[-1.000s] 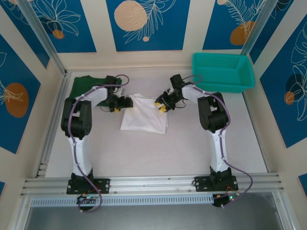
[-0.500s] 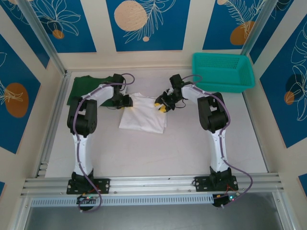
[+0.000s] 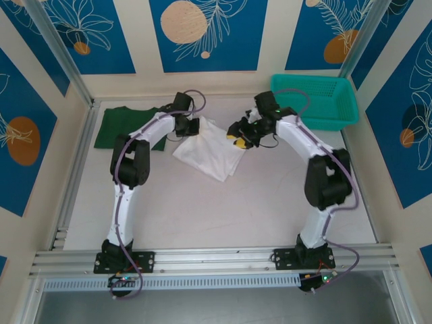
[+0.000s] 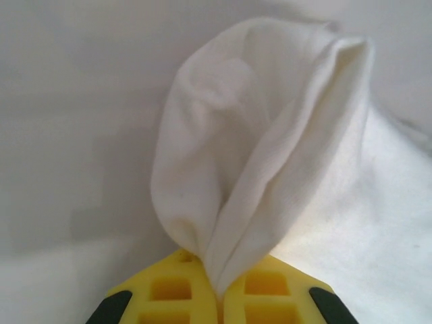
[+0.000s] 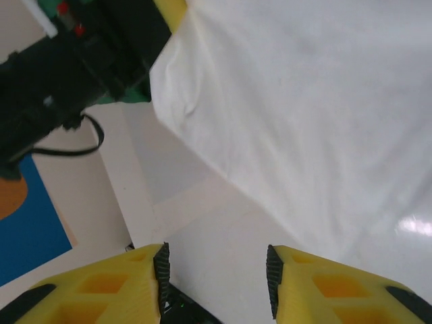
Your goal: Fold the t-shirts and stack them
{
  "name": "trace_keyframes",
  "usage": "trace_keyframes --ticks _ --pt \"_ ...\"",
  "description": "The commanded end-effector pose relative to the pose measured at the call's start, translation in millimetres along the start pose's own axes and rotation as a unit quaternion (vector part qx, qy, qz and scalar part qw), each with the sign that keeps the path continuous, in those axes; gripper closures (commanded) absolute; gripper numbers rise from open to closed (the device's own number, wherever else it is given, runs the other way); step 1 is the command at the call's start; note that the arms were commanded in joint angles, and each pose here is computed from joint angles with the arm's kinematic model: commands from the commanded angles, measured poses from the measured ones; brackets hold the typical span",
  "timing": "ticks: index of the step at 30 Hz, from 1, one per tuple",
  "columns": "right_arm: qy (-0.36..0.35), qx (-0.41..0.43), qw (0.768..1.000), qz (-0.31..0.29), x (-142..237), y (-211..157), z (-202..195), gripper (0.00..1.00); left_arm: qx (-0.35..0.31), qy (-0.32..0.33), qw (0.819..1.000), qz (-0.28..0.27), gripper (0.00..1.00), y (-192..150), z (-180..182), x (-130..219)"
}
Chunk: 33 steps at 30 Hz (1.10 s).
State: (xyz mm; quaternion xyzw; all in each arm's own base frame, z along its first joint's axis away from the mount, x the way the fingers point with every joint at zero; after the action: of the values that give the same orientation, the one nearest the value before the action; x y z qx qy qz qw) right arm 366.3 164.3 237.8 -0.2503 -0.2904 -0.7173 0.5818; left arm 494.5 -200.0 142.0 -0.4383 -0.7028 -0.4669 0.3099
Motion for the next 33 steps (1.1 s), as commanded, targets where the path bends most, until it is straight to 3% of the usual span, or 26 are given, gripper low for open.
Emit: trace_keyframes --ticks 1,11,19,33 --pt "-0.032 -0.005 0.999 -0.009 36 -33 -10 0.54 -0.032 0.016 0.998 -0.052 1.0 34 -9 36" --pt "-0.064 -0.047 0.995 -0.067 98 -99 -35 0.49 -0.096 0.019 0.993 -0.061 1.0 72 -6 110" --pt "-0.067 -0.064 0.994 -0.06 98 -107 -41 0.49 -0.13 0.034 0.989 -0.068 1.0 78 10 152" --pt "-0.07 -0.058 0.995 -0.03 86 -107 -35 0.49 -0.087 0.032 0.991 -0.099 1.0 99 73 217"
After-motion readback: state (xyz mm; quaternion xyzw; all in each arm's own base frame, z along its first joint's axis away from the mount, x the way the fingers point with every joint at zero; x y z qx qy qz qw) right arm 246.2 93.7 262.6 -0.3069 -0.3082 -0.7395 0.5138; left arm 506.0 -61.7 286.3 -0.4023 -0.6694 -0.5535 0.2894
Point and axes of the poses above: each hand's point on the last joint's axis, 136 mm out from that joint toward the fingers, its own x axis back along the fingers, its own z axis along the line the jaws close on, y = z × x, the point moved 9 cm from there along x, back along the fingers, and after that the axes turned 10 degrees about x, right-handed, at the moved point
